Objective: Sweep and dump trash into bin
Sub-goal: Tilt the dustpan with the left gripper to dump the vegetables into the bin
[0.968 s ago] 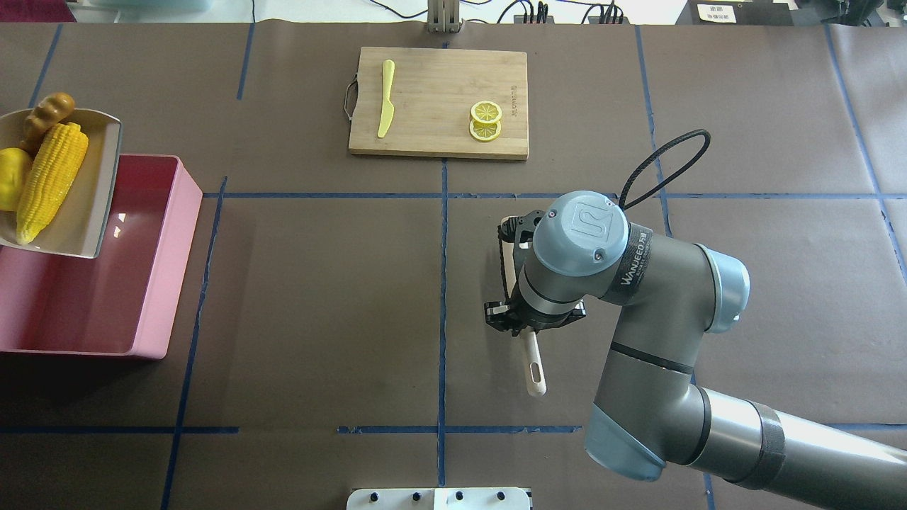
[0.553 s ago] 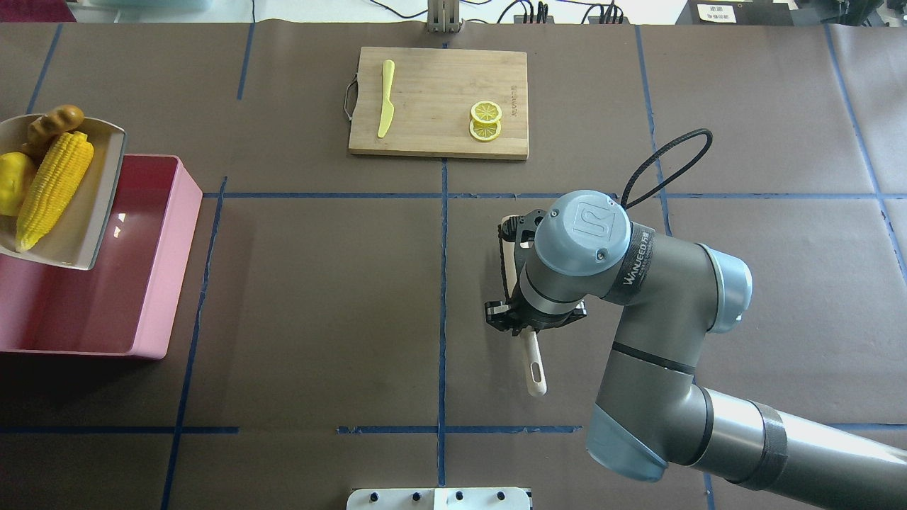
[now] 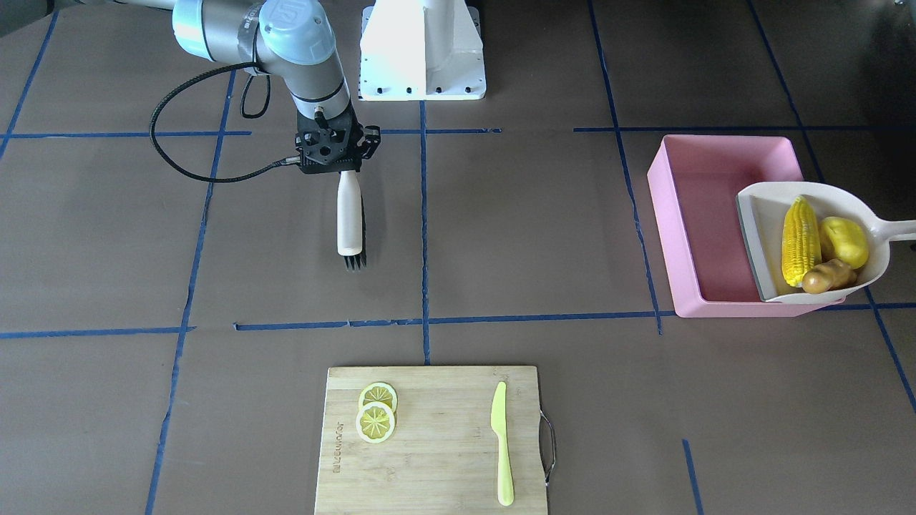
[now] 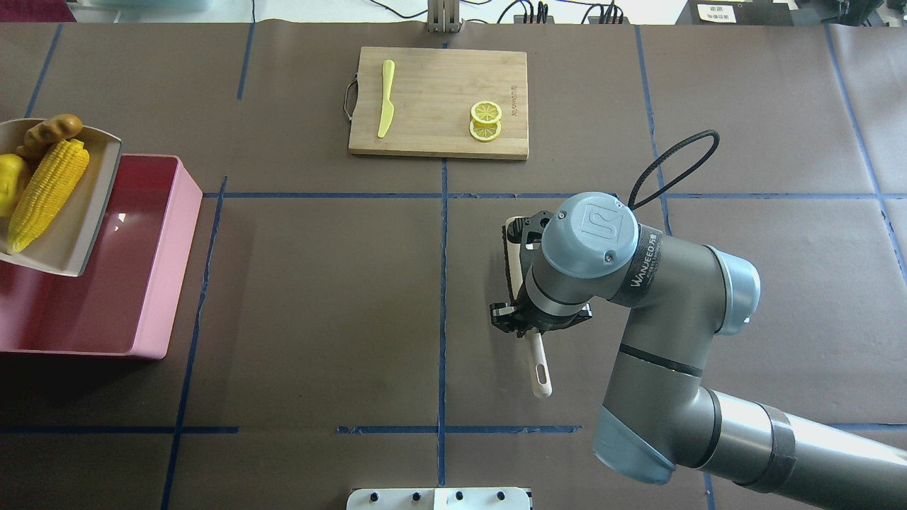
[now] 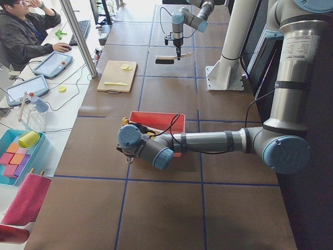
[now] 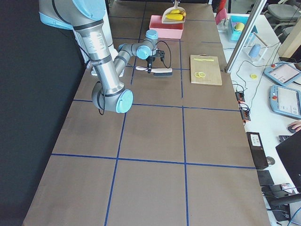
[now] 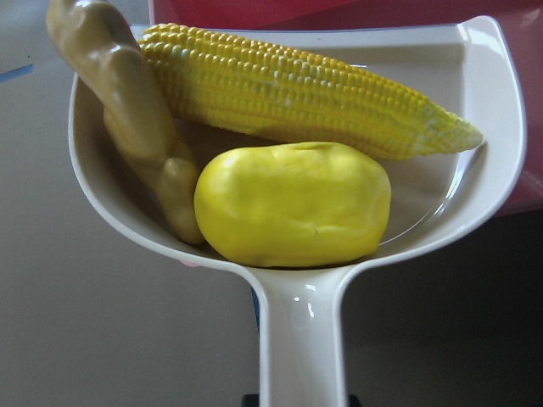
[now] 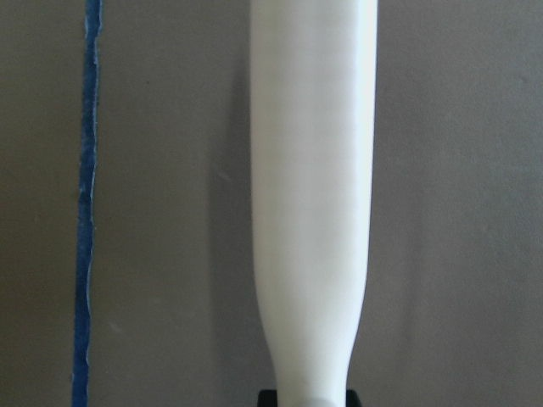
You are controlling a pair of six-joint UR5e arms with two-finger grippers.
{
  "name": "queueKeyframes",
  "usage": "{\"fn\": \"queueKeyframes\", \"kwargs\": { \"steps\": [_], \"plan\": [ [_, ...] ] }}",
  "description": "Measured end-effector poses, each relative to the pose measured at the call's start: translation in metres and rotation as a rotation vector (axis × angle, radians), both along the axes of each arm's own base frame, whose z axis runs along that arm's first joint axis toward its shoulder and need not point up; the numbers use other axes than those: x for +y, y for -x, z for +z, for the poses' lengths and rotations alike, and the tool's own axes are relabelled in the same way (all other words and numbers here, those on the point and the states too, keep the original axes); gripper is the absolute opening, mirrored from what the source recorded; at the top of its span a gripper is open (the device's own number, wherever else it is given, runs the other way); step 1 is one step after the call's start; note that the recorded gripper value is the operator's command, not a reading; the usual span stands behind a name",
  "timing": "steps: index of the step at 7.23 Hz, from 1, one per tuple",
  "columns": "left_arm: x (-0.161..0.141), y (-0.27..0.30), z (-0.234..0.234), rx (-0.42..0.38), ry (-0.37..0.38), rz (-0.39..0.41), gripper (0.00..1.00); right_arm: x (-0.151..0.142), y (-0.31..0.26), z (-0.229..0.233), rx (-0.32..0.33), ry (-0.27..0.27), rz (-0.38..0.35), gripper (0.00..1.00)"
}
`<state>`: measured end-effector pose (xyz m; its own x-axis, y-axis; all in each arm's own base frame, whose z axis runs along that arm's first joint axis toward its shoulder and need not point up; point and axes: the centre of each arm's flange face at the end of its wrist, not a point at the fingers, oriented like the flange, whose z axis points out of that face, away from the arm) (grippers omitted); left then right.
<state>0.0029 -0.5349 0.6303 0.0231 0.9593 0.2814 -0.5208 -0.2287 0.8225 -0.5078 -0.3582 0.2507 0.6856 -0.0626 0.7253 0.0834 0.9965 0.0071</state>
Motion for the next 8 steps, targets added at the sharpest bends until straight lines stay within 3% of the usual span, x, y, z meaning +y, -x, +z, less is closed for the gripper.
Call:
{"fn": "queueKeyframes", "kwargs": {
  "steps": [5, 8],
  "plan": [
    [-0.001, 0.008, -0.034, -0.002, -0.036, -0.018, 0.0, 0.001, -0.002, 0.0, -0.002, 0.004, 0.005, 0.0],
    [0.0, 0.023, -0.053, -0.024, 0.11, -0.066, 0.0, 0.001, -0.002, -0.001, -0.004, 0.006, 0.007, 0.0]
  ]
}}
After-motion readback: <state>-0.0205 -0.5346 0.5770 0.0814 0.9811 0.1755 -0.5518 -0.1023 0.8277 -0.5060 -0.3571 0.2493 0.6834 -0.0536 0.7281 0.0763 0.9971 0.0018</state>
